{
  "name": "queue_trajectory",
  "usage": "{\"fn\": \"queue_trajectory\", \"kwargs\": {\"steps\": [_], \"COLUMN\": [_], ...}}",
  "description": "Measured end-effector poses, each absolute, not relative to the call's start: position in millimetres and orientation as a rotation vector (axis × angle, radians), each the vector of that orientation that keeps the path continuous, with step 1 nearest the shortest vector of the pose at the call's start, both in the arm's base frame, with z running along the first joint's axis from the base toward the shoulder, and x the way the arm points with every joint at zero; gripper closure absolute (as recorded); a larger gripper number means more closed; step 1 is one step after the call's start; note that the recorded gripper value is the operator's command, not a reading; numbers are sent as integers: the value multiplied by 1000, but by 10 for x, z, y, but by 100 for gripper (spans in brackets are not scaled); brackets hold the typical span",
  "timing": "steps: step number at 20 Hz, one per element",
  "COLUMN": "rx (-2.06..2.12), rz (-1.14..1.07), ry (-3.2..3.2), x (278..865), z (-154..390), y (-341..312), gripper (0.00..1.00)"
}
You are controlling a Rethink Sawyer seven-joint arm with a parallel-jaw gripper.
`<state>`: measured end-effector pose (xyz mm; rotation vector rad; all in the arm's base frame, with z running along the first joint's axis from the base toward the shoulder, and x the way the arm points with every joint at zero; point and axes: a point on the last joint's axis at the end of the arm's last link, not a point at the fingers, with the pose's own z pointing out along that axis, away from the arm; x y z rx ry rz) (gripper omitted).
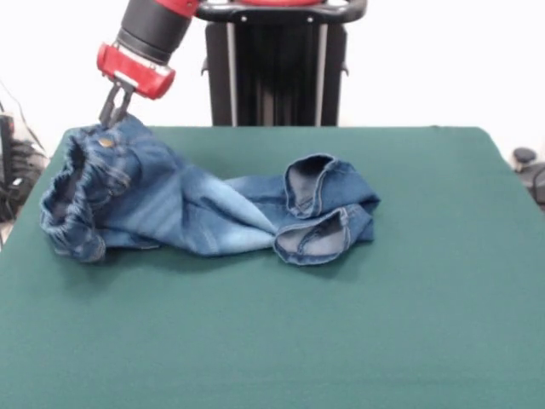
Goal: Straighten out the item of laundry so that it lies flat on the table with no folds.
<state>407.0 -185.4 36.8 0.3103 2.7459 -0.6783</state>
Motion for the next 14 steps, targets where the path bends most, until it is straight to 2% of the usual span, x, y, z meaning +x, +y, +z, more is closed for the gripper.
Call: {"fn": "queue_trajectory", "kwargs": {"steps": [14], "rx": [275], "rz": [-848], "ry": [2672], "x": [3645], "z": [338], "y": [-2375], "gripper": [100]}}
